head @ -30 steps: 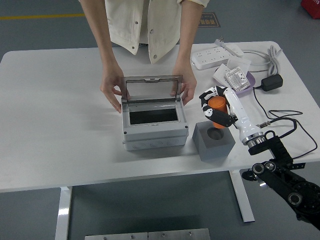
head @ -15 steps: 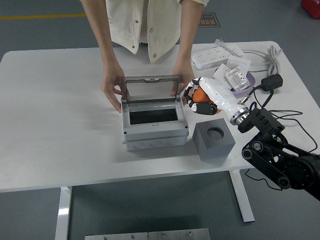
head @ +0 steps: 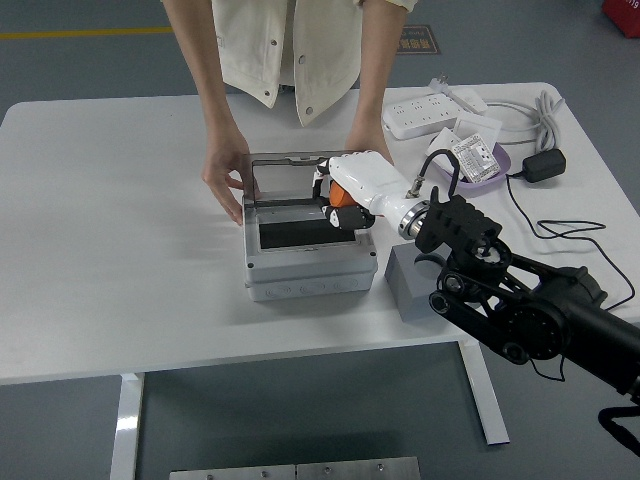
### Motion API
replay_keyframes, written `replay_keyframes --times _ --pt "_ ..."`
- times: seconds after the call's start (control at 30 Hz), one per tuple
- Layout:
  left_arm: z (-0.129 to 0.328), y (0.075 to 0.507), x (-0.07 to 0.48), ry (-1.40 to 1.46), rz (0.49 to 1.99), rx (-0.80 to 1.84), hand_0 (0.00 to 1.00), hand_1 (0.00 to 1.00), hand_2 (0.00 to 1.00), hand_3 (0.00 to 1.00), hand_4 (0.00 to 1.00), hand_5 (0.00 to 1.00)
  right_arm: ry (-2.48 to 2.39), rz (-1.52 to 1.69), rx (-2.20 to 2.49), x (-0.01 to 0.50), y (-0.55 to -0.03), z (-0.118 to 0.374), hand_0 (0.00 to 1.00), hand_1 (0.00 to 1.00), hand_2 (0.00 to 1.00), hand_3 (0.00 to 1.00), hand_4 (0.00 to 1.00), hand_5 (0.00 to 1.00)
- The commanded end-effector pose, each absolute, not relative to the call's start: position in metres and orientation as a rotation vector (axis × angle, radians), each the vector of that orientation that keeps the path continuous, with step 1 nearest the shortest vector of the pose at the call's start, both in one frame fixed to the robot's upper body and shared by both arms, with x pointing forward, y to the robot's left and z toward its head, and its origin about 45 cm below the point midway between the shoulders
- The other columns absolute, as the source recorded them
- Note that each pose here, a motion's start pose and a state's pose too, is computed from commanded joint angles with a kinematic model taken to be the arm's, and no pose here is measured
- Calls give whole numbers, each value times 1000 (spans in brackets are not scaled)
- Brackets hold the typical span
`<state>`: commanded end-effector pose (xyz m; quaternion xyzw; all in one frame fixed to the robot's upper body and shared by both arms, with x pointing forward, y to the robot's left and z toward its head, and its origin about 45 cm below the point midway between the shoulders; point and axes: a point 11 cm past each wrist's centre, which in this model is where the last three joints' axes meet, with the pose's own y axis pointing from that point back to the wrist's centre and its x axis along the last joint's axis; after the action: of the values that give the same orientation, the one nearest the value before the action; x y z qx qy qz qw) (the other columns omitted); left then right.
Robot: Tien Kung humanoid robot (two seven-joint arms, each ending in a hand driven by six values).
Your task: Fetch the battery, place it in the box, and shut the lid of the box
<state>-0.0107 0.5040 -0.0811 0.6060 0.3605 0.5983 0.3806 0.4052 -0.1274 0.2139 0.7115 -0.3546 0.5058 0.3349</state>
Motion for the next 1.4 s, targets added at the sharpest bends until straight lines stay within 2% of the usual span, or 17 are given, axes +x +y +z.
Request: replay_keyframes --times 0.5,1.1,1.13,1.3,1.33,1.4 --pt "-80 507 -10 920 1526 1558 577 753 589 526 161 2 -881 1316 1893 413 -79 211 53 186 235 230 2 2" --pt "-78 509 -3 904 1529 1554 578 754 589 527 160 2 -736 1293 1907 409 -70 190 55 189 239 241 2 2" --pt "-78 510 -3 904 1529 1554 579 754 589 527 160 2 -731 1295 1906 409 -70 190 170 247 272 272 2 2" --pt "-78 510 -1 901 1533 1551 579 754 589 527 160 2 -718 1300 1912 408 -69 189 170 247 272 272 2 2" --pt "-78 510 -1 901 1533 1550 579 754 589 525 156 2 -719 1302 1912 408 -69 190 390 406 472 598 524 219" --pt "-78 510 -1 901 1532 1550 579 754 589 525 156 2 -720 1308 1911 408 -68 191 390 406 472 598 524 219"
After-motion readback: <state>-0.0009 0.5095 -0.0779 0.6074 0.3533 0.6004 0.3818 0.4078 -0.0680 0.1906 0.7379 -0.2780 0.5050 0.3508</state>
